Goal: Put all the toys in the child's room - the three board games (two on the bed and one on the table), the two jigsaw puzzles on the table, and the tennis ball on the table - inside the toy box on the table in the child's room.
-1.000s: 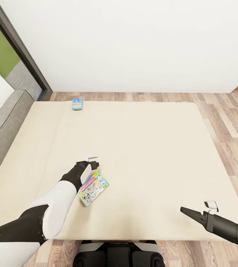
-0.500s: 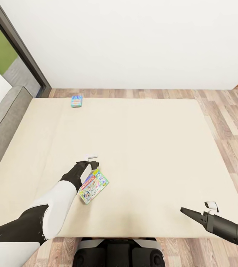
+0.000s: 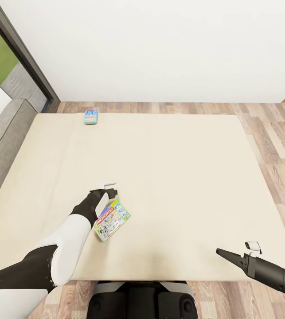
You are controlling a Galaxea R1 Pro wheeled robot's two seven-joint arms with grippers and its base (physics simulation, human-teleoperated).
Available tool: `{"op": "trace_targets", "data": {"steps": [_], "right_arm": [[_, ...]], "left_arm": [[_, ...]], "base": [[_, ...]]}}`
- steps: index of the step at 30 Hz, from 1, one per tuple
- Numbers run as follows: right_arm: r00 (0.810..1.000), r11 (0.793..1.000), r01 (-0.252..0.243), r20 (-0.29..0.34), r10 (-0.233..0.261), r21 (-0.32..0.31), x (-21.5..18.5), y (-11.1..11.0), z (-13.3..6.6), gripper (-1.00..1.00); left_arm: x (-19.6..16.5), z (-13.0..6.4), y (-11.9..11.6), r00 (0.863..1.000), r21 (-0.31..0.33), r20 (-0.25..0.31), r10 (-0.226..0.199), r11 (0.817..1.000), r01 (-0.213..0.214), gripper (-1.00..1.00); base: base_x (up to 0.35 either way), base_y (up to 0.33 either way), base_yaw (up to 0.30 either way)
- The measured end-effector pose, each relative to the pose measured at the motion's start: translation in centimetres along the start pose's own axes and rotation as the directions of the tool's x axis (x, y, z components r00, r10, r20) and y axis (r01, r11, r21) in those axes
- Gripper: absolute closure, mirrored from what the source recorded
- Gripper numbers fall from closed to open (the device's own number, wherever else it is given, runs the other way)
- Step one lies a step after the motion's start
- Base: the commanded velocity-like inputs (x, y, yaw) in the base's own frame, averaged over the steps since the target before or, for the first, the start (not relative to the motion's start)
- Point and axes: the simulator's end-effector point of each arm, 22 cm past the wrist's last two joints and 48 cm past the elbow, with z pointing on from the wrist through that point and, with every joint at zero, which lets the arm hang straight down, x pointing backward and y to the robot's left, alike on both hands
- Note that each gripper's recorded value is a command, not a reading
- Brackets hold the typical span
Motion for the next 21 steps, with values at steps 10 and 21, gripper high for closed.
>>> {"op": "trace_targets", "data": {"steps": [10,21], "right_arm": [[1.000,1.000,-0.017,-0.007,0.017,0.008,0.4,-0.7,0.1,-1.00],[0.999,0.999,-0.037,-0.013,0.038,0.018,1.0,-1.7,0.3,-1.00]], "left_arm": [[0.6,0.7,0.1,1.000,-0.002,-0.004,-0.002,1.000,0.002,-1.00],[1.5,1.5,0.2,1.000,-0.005,-0.020,0.000,1.000,0.000,-1.00]], "base": [[0.000,0.000,0.000],[0.000,0.000,0.000]]}}
